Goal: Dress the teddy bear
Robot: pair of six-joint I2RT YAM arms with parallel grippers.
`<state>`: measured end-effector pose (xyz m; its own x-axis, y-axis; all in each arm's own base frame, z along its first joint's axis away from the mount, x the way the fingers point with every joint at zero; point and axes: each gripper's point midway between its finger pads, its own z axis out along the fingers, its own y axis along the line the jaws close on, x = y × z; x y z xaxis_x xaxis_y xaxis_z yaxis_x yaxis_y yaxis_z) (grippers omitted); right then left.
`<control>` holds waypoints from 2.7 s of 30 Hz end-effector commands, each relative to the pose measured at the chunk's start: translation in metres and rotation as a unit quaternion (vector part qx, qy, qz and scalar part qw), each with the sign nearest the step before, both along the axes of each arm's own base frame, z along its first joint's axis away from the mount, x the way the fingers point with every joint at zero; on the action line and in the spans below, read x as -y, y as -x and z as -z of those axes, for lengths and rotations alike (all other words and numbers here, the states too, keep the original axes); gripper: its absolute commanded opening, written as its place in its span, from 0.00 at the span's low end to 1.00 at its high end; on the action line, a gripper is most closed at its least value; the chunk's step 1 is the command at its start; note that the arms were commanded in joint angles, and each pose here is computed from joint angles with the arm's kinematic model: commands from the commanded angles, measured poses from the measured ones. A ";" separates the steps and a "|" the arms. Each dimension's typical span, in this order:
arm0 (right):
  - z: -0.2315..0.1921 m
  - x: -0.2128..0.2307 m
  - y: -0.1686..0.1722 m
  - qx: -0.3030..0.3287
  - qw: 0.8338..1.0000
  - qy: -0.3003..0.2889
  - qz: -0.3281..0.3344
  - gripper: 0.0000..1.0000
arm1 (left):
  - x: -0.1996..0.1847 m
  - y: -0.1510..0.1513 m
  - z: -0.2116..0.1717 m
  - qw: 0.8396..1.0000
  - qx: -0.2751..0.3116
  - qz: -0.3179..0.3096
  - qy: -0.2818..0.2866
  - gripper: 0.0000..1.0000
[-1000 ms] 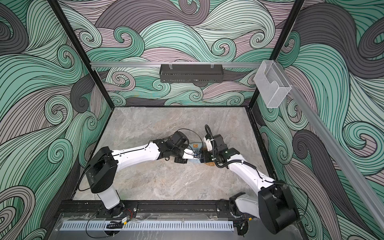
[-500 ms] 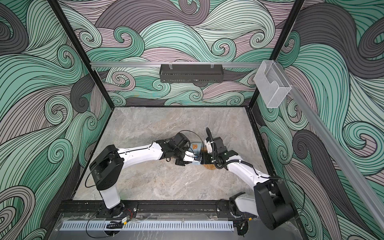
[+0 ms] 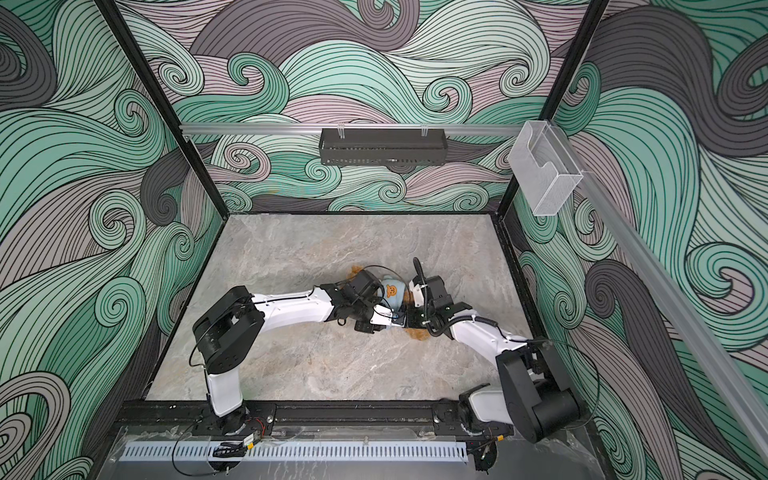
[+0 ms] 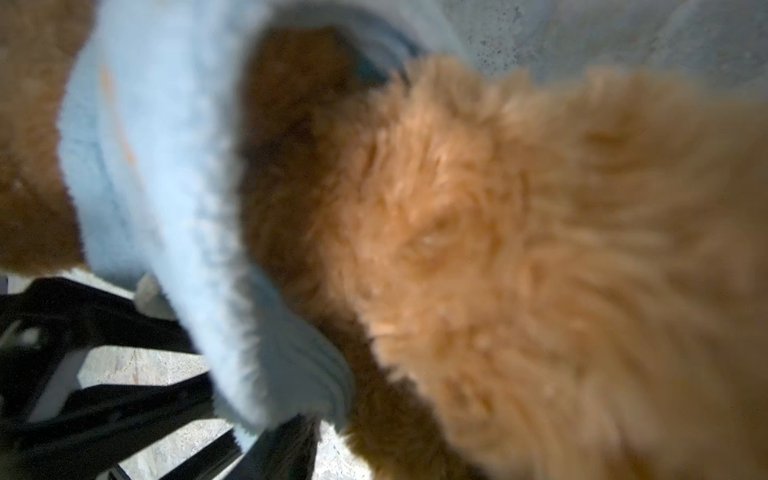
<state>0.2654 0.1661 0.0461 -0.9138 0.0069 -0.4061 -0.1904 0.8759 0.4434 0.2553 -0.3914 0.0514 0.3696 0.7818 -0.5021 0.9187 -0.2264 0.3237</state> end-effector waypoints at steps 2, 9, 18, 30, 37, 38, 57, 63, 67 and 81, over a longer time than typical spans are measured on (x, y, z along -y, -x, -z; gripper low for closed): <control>0.000 -0.003 0.004 -0.012 0.999 -0.031 -0.003 0.58 | 0.007 -0.012 0.018 0.999 0.027 -0.023 0.004 0.18; -0.013 0.010 0.001 -0.001 0.998 -0.054 0.011 0.59 | 0.006 -0.022 0.011 0.997 0.038 -0.060 0.024 0.00; -0.059 0.016 -0.010 0.108 0.993 -0.029 -0.021 0.80 | -0.030 -0.030 -0.028 0.989 -0.036 -0.120 0.083 0.00; -0.065 -0.009 -0.028 0.181 0.981 0.007 -0.072 0.84 | -0.071 -0.029 -0.074 0.980 -0.062 -0.142 0.127 0.00; -0.059 -0.017 -0.042 0.231 0.970 -0.009 -0.075 0.88 | -0.079 -0.029 -0.081 0.976 -0.072 -0.148 0.140 0.00; -0.057 -0.011 -0.045 0.228 0.972 0.008 -0.063 0.87 | -0.080 -0.029 -0.083 0.976 -0.072 -0.151 0.141 0.00; -0.055 0.006 -0.045 0.202 0.979 0.003 -0.024 0.83 | -0.070 -0.013 -0.081 0.976 -0.038 -0.129 0.172 0.87; -0.056 0.007 -0.046 0.197 0.980 -0.006 -0.022 0.82 | -0.053 -0.032 -0.048 0.989 0.030 -0.103 0.106 0.82; -0.054 0.009 -0.045 0.194 0.981 -0.010 -0.016 0.83 | -0.051 -0.052 -0.027 0.985 0.099 -0.129 0.061 0.84; -0.081 0.002 -0.050 0.291 0.955 -0.025 -0.059 0.83 | -0.057 -0.069 -0.028 0.977 0.051 -0.186 0.090 0.03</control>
